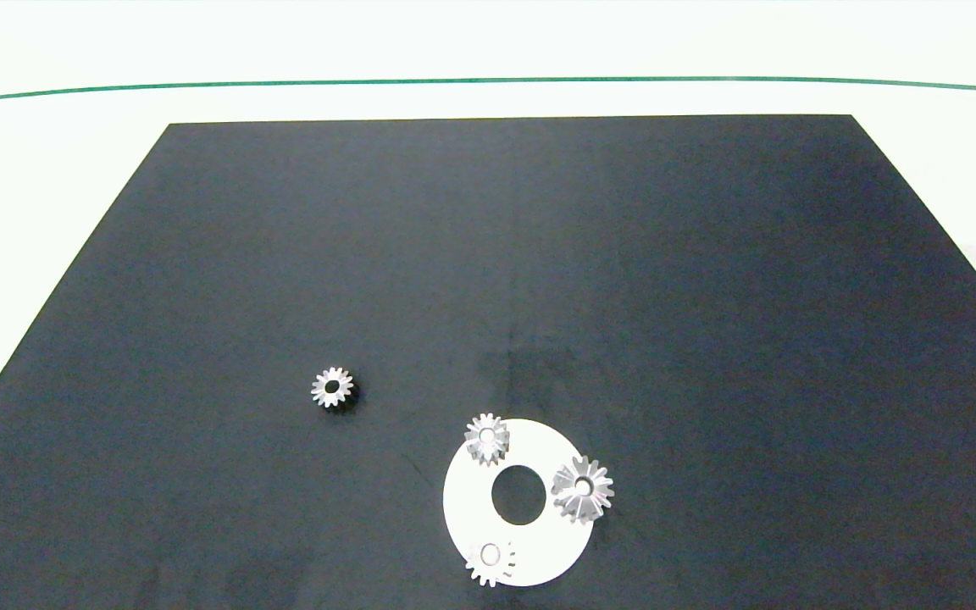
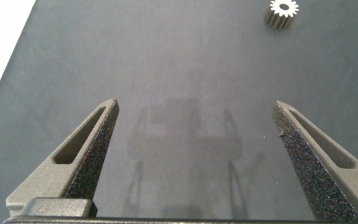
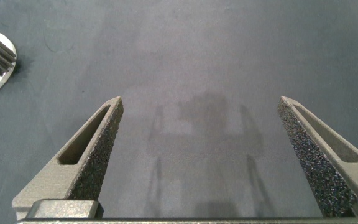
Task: Remove an incorrectly installed larger gear and replace it with the correct smaller gear
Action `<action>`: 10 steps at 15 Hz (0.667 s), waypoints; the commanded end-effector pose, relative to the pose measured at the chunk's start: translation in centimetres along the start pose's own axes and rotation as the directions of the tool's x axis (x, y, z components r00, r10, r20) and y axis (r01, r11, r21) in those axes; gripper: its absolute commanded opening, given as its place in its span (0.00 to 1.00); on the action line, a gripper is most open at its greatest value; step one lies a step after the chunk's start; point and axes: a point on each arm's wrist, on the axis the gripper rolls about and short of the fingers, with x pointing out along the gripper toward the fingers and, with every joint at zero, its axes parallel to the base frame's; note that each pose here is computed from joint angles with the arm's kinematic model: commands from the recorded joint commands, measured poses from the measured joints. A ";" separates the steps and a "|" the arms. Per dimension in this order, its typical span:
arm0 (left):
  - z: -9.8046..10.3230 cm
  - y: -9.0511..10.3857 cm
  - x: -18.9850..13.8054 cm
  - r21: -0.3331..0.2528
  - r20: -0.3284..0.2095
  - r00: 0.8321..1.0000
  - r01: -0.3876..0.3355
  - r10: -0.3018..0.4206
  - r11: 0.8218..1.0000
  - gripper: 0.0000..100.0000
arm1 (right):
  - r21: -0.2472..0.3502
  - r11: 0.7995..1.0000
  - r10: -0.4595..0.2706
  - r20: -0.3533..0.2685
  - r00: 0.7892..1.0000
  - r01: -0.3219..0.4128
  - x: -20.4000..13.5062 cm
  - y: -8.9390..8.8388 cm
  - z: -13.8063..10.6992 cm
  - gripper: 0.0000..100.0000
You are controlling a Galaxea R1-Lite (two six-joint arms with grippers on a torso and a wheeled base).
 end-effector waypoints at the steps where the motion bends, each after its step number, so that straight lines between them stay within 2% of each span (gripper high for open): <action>1: 0.0 0.0 0.0 0.000 -0.001 1.000 -0.001 0.001 1.000 1.00 | 0.000 1.000 0.001 -0.001 1.000 -0.001 0.0 0.0 0.0 1.00; 10: 0.0 0.0 0.0 -0.002 -0.001 1.000 -0.002 0.002 1.000 1.00 | -0.008 1.000 -0.002 0.003 1.000 0.002 0.0 0.0 0.0 1.00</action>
